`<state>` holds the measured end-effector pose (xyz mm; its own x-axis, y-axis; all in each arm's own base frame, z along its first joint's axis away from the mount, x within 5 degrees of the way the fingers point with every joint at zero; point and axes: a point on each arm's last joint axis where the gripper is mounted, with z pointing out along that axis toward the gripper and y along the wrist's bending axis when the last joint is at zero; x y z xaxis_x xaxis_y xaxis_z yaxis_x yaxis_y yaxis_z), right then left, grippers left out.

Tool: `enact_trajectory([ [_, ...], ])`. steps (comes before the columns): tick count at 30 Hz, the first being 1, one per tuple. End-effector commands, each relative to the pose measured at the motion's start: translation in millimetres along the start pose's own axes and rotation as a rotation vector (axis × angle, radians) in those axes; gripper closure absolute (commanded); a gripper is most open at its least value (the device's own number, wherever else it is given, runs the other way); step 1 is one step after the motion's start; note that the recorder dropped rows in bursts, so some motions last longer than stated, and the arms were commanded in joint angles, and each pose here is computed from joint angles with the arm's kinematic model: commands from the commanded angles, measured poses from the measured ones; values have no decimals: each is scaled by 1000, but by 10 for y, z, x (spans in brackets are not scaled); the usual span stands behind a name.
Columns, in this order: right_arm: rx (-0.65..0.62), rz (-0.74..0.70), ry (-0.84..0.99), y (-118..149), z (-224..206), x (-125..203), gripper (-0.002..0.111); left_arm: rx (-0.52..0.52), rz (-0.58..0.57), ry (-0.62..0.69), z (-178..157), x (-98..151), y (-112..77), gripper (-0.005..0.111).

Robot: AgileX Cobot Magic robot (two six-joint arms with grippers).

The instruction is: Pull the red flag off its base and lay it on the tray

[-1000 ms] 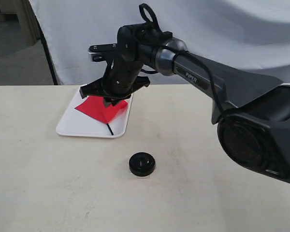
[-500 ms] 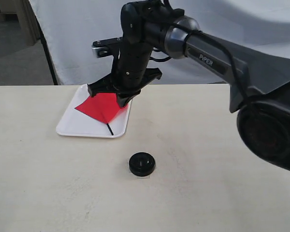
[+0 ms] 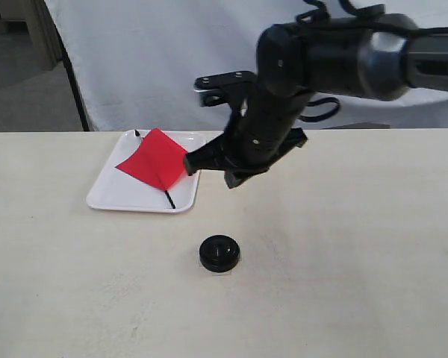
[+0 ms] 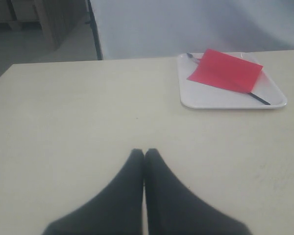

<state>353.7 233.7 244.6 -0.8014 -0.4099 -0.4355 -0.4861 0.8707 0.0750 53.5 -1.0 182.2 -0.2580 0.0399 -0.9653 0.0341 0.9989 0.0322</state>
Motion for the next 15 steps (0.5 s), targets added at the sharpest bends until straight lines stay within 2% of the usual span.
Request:
enact_trajectory([
  [1, 46, 118, -29, -401, -103, 303, 109, -3, -4, -6, -1, 0, 2, 107],
  [5, 92, 213, -2, -776, -199, 543, 109, -3, -4, -6, -1, 0, 2, 107],
  [8, 152, 328, -12, -1221, -377, 779, 109, -3, -4, -6, -1, 0, 2, 107],
  [12, 214, 429, -3, -1659, -611, 1091, 109, -3, -4, -6, -1, 0, 2, 107],
  [15, 228, 478, -13, -1774, -737, 1256, 109, -3, -4, -6, -1, 0, 2, 107],
])
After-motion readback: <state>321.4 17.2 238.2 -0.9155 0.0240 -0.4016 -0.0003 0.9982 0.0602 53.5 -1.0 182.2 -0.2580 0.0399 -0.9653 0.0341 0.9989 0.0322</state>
